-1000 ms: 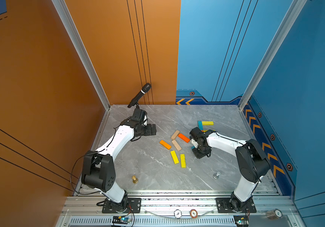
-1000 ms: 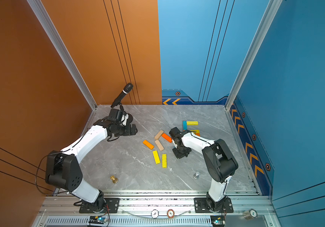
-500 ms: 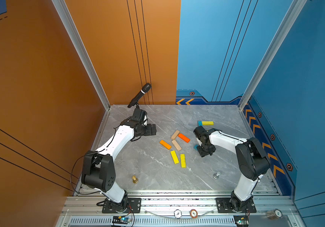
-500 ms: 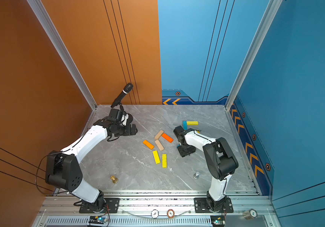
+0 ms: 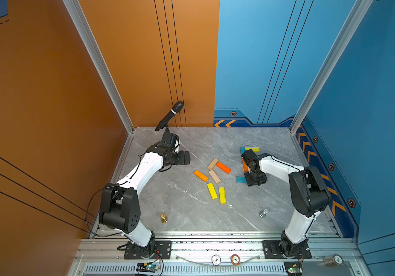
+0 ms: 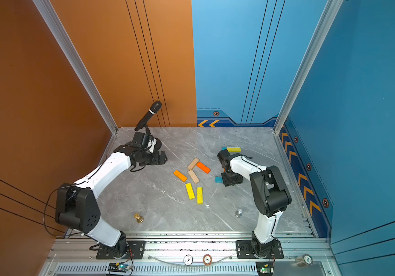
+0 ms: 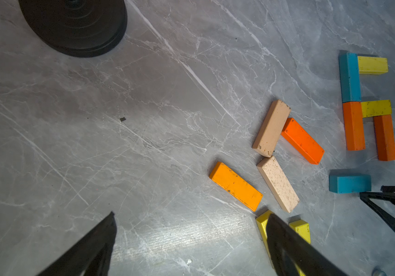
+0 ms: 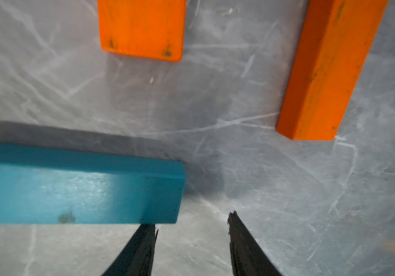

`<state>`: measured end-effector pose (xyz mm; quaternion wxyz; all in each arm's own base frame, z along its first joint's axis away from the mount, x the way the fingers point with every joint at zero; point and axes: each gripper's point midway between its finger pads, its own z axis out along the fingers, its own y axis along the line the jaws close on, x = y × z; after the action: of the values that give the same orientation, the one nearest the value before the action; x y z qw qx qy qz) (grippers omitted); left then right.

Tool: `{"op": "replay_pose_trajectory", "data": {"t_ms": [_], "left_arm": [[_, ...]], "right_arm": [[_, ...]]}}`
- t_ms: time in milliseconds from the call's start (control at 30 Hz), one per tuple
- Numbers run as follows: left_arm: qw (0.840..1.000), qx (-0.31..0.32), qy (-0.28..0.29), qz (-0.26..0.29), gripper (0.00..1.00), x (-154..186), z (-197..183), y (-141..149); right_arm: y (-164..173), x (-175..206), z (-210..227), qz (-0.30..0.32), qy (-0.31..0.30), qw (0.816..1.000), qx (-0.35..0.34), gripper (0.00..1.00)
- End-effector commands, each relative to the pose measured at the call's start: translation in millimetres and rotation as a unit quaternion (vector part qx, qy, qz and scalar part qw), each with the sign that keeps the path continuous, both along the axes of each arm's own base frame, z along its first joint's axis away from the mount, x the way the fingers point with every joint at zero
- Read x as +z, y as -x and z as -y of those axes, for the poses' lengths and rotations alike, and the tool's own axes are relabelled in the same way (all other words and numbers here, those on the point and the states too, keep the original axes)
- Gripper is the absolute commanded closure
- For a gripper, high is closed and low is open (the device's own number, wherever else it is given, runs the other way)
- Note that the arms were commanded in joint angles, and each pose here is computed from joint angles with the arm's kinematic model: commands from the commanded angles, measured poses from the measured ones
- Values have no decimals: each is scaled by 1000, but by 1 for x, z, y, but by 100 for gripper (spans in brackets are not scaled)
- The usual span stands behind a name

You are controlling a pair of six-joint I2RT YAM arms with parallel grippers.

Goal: Assemble the number 6 with building blocks
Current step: Assemble the building block at the center of the board.

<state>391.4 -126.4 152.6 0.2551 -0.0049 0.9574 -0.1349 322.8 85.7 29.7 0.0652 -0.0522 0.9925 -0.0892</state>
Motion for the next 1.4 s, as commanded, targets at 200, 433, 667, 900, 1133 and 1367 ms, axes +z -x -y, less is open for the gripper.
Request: {"op": "replay_pose_trajectory", "data": {"t_ms": [200,433,667,900,1133,1367], "left_arm": [[1000,-6,8,1,2,3,5,5],[1000,-16,15,4,2,7,14,9],[999,-31,16,11,2,12,24,16],[999,-37,23,18,2,18,29,20],[999,-39,24,18,2,18,31,20],[999,-37,20,17,2,15,29,18]], "right_arm": [[-8,36,-16,97,-66,987,-112,46],[6,47,-53,127,-99,973,-166,38],[13,33,-70,123,-95,966,-206,38],[10,15,-83,107,-89,969,-204,39],[1,4,-87,100,-79,971,-201,43],[-8,-2,-90,93,-72,974,-193,46]]}}
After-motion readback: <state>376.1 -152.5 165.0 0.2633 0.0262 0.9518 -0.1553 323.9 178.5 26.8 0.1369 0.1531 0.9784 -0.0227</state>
